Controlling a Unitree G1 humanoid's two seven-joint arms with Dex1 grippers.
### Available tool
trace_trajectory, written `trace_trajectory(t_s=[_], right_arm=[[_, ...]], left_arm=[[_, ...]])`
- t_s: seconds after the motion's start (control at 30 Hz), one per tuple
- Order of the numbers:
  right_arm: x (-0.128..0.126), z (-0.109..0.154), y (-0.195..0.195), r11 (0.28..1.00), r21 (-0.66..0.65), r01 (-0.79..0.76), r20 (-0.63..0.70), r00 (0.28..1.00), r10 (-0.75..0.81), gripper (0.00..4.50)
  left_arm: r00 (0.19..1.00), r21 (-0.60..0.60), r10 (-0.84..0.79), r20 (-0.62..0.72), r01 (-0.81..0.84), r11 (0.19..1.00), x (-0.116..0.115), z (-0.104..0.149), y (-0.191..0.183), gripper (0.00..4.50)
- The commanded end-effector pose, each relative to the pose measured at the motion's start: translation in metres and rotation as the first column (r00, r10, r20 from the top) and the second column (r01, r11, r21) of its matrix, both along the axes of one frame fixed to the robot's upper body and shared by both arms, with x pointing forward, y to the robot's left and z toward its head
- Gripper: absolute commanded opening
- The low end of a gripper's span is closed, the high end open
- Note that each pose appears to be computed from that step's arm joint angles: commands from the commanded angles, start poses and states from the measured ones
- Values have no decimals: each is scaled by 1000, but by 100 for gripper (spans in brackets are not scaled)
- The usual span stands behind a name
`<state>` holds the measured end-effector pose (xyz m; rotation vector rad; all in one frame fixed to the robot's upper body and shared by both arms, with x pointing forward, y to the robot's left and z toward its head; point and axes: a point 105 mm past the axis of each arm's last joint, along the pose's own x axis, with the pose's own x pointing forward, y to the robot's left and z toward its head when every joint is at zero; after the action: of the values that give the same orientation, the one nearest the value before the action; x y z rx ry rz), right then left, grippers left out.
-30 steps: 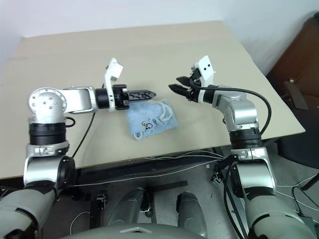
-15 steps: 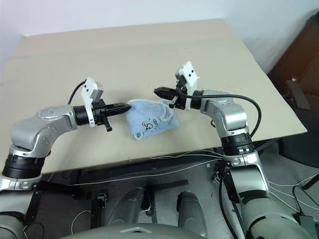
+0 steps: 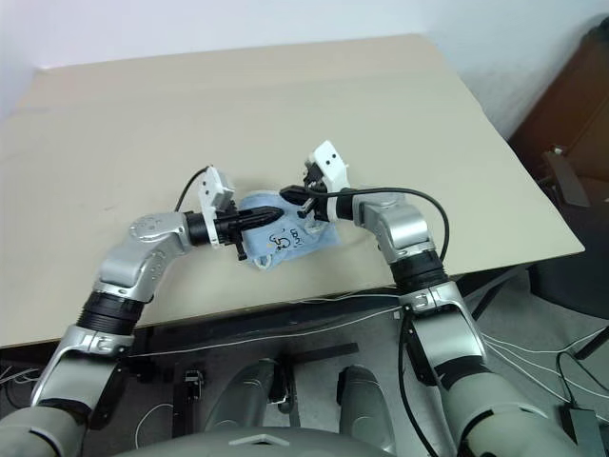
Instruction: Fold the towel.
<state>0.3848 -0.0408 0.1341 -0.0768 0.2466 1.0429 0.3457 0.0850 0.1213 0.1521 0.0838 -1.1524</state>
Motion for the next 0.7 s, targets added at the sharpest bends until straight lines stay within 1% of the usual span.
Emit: trace_trajectory(t_s=[0.03, 0.13, 0.17, 0.23, 0.3, 0.4, 0.47, 0.5, 0.57, 0.63, 0.7], right_arm=[[-5, -24, -4, 998, -65, -7, -13, 1000, 7, 0], [-11, -48, -10, 990, -136, -19, -23, 1000, 16, 0], [-12, -51, -12, 990, -140, -14, -36, 999, 9, 0], [-10, -48, -14, 995, -104, 4, -53, 999, -9, 0], [-6, -41, -16, 996, -81, 21, -48, 999, -25, 0], [5, -24, -23, 998, -48, 50, -17, 999, -51, 0], [8, -5, -27, 995, 77, 60, -132, 990, -49, 0], [7, 9, -29, 991, 130, 42, -139, 990, -24, 17], [9, 30, -35, 984, 172, 38, -119, 993, -18, 58], [9, 44, -40, 974, 225, 30, -130, 992, 0, 121], [10, 53, -44, 968, 250, 36, -144, 990, 1, 184]], left_arm=[[999, 124, -12, 41, 7, 992, 2, -30, -3, 3], [1000, 152, 9, 15, -12, 988, 3, -44, -1, 3], [1000, 138, 10, 15, -12, 990, 2, -42, -1, 3], [1000, 82, 15, 11, -16, 996, -1, -34, 0, 3], [1000, 61, 0, 17, -1, 998, -5, -27, 0, 3], [1000, -31, -3, 21, 4, 1000, -5, -6, -3, 3], [999, -87, -16, 33, 18, 996, -8, 10, -6, 3], [999, -133, -46, 27, 49, 990, -13, 24, -7, 0], [996, -192, -88, 21, 90, 977, -24, 46, -8, 0], [995, -225, -96, 20, 98, 969, -30, 60, -5, 0], [996, -250, -83, 22, 86, 964, -32, 70, -2, 0]])
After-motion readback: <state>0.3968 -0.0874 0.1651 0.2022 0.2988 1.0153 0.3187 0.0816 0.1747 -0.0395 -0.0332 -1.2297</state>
